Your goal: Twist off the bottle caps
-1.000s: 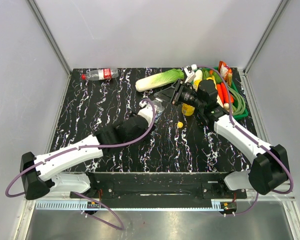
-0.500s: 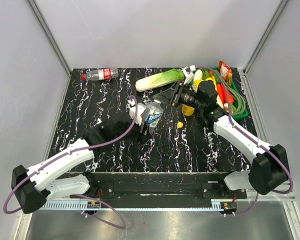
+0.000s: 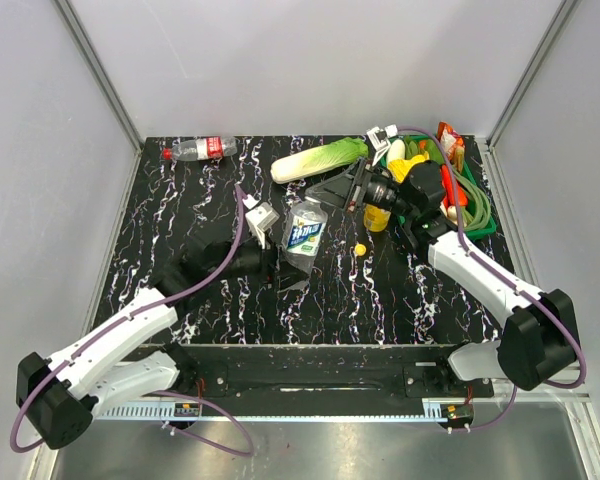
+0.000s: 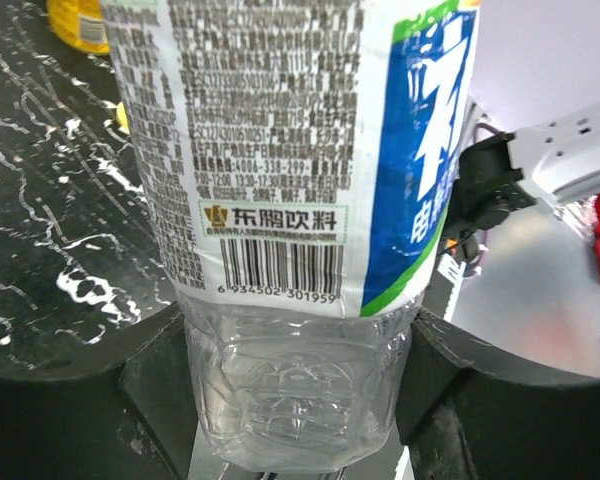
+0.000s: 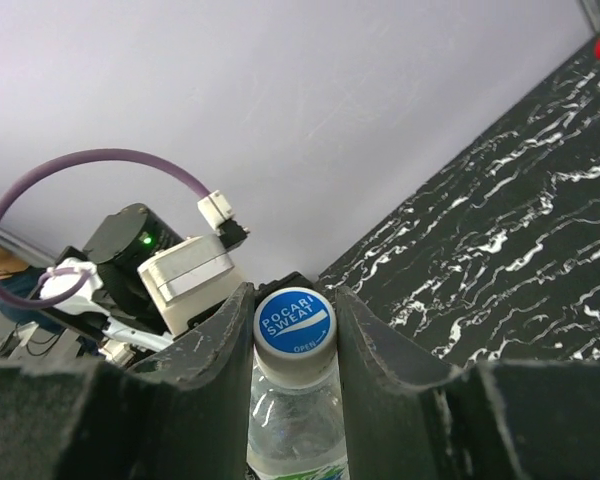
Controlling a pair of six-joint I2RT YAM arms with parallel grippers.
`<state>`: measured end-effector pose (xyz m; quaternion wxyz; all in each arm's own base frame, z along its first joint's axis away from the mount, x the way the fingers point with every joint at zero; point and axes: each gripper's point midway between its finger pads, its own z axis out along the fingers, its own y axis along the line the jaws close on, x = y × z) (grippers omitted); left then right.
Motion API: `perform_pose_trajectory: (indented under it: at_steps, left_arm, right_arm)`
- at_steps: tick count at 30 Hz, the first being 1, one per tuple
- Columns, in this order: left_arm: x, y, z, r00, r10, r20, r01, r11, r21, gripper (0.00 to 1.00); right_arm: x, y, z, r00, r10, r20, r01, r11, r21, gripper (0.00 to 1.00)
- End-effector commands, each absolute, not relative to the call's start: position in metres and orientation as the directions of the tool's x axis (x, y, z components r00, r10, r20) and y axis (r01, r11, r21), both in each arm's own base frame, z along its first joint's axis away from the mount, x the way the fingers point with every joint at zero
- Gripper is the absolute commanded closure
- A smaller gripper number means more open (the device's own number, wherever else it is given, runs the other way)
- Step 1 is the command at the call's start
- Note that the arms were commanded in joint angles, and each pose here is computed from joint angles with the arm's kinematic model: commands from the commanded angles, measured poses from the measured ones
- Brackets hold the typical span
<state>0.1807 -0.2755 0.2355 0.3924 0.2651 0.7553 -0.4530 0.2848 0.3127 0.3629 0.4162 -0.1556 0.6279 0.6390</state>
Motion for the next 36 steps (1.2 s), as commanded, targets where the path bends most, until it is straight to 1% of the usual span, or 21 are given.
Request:
perform_pose_trajectory:
  at_steps: [1,8,14,16,18,21,25,26,27,28,29,30,32,34,35,36]
  left_arm:
    - [0.155,-0.291,0.307,-0.380,-0.071,-0.922,0.903,0.187,-0.387,0.65]
    - [0.135,-0.290,0.315,-0.348,-0.069,-0.935,0.933,0.073,-0.352,0.65]
    - [0.112,-0.286,0.329,-0.303,-0.080,-0.949,0.952,-0.057,-0.299,0.65]
    - [0.102,-0.283,0.337,-0.279,-0.099,-0.955,0.957,-0.114,-0.268,0.65]
    - [0.098,-0.282,0.339,-0.275,-0.106,-0.956,0.956,-0.136,-0.260,0.65]
    - [0.099,-0.282,0.338,-0.284,-0.098,-0.954,0.955,-0.121,-0.272,0.65]
    - [0.113,-0.283,0.329,-0.300,-0.069,-0.951,0.954,-0.030,-0.299,0.65]
    - [0.118,-0.283,0.324,-0.306,-0.055,-0.950,0.952,0.001,-0.307,0.65]
    - [0.123,-0.282,0.322,-0.309,-0.045,-0.950,0.950,0.034,-0.311,0.65]
    - [0.128,-0.282,0.317,-0.317,-0.033,-0.948,0.945,0.070,-0.318,0.65]
    - [0.132,-0.280,0.314,-0.321,-0.022,-0.947,0.941,0.102,-0.322,0.65]
    - [0.136,-0.279,0.311,-0.325,-0.015,-0.946,0.936,0.136,-0.324,0.65]
    - [0.145,-0.274,0.301,-0.341,0.013,-0.940,0.920,0.211,-0.331,0.66]
    - [0.151,-0.268,0.296,-0.342,0.028,-0.939,0.907,0.272,-0.322,0.66]
    - [0.157,-0.264,0.294,-0.344,0.028,-0.939,0.893,0.319,-0.318,0.67]
    - [0.162,-0.261,0.292,-0.340,0.030,-0.940,0.882,0.356,-0.308,0.68]
  right_arm:
    - [0.253,0.315,0.374,-0.606,0.278,-0.745,-0.775,0.007,0.632,1.00]
    - [0.238,0.312,0.389,-0.578,0.254,-0.775,-0.810,-0.062,0.583,1.00]
    - [0.214,0.306,0.404,-0.533,0.236,-0.813,-0.846,-0.188,0.500,1.00]
    - [0.209,0.305,0.405,-0.521,0.231,-0.822,-0.852,-0.208,0.481,1.00]
    - [0.206,0.304,0.408,-0.507,0.230,-0.831,-0.859,-0.216,0.464,1.00]
    - [0.207,0.304,0.410,-0.512,0.226,-0.829,-0.857,-0.202,0.474,1.00]
    - [0.218,0.304,0.412,-0.525,0.241,-0.816,-0.851,-0.136,0.507,1.00]
    - [0.221,0.304,0.412,-0.529,0.243,-0.813,-0.848,-0.117,0.517,0.95]
    - [0.222,0.304,0.413,-0.522,0.247,-0.816,-0.852,-0.103,0.514,0.80]
    - [0.224,0.304,0.414,-0.520,0.252,-0.816,-0.852,-0.091,0.515,0.70]
    - [0.225,0.303,0.415,-0.521,0.251,-0.815,-0.851,-0.086,0.518,0.64]
    - [0.226,0.302,0.417,-0.520,0.258,-0.815,-0.852,-0.082,0.518,0.54]
    - [0.231,0.301,0.419,-0.522,0.273,-0.808,-0.849,-0.070,0.525,0.29]
    - [0.235,0.298,0.420,-0.526,0.293,-0.799,-0.843,-0.054,0.535,0.10]
    - [0.237,0.297,0.421,-0.523,0.305,-0.796,-0.842,-0.044,0.537,0.01]
    - [0.240,0.296,0.421,-0.525,0.316,-0.790,-0.838,-0.031,0.544,0.00]
